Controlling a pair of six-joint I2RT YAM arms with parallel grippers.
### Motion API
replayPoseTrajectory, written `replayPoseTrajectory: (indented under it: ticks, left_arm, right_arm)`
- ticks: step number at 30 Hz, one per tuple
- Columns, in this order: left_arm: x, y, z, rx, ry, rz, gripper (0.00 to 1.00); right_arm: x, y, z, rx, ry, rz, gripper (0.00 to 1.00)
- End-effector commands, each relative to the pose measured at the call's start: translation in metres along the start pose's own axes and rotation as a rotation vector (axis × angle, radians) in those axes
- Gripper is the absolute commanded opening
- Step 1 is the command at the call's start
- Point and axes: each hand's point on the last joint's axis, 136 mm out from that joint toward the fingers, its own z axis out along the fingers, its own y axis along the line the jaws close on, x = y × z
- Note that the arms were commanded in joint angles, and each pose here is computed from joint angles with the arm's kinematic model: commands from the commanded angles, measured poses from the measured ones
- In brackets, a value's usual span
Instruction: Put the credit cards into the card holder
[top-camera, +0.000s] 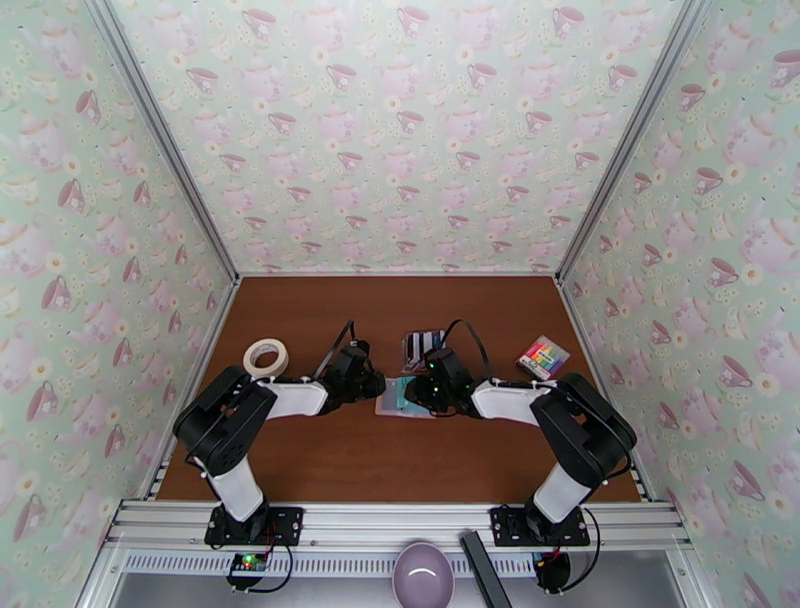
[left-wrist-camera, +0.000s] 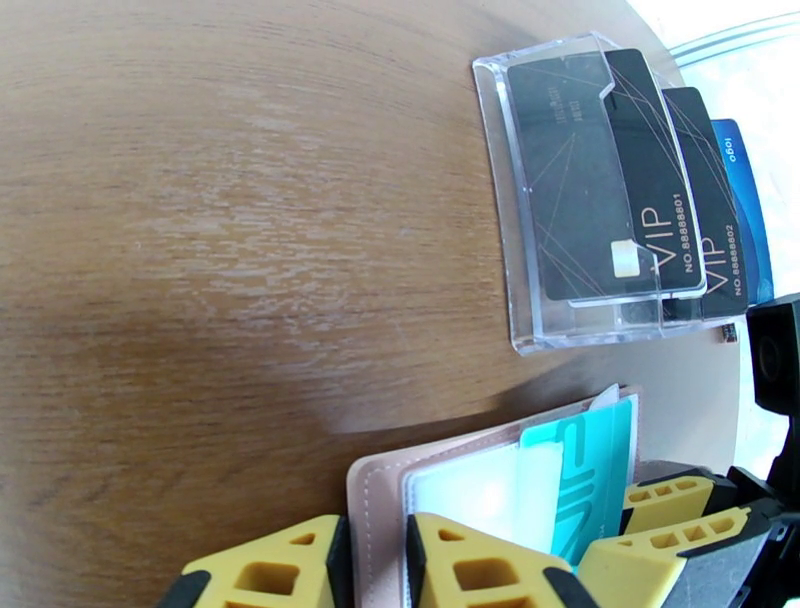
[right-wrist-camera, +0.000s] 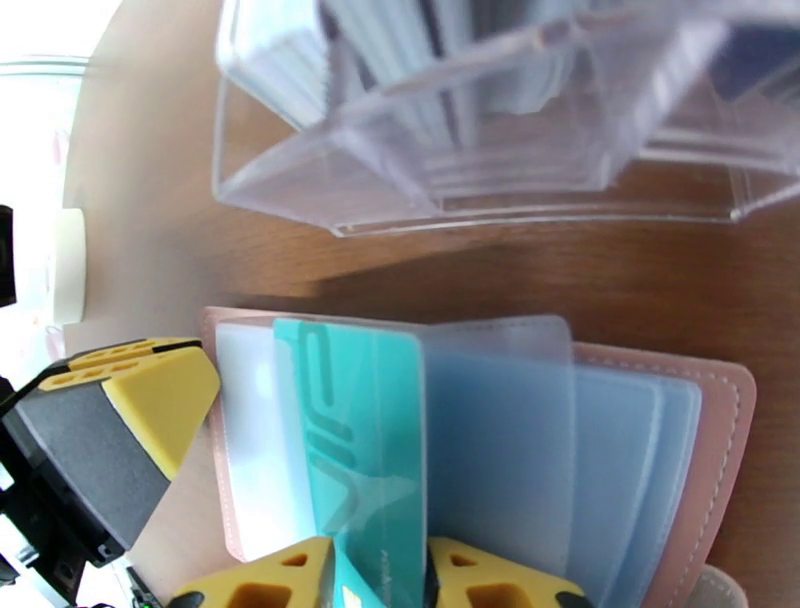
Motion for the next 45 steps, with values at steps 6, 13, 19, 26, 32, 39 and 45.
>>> replayPoseTrajectory:
  ticks: [6,13,19,26,32,39,45]
  left_arm:
    - [0.096,0.051,0.014,-0.140,0.309,-0.056,0.25]
    - [0.097,0.050,0.015,-0.133,0.311,-0.064,0.25]
    - [0.097,0.050,0.019,-0.123,0.311,-0.079,0.25]
    - [0.101,0.048,0.021,-0.103,0.325,-0.099,0.25]
    - [0.102,0.049,0.022,-0.101,0.322,-0.109,0.25]
    - [0.107,0.051,0.020,-0.107,0.326,-0.115,0.24]
    - [0.114,0.056,0.018,-0.113,0.326,-0.120,0.24]
  right_arm:
    - [0.001,0.005,-0.006,-0.056,0.004,0.024,0.15]
    - [0.006,0.005,-0.005,-0.069,0.023,0.010,0.03]
    - [0.011,0.002,-0.005,-0.093,0.036,0.007,0.02]
    - [0.021,0.005,-0.003,-0.189,0.042,0.025,0.01]
    - [0.026,0.007,-0.001,-0.255,0.041,0.054,0.00]
    - [0.027,-0.005,0.010,-0.264,0.018,0.126,0.00]
    - [0.029,-0.014,0.016,-0.281,-0.008,0.188,0.00]
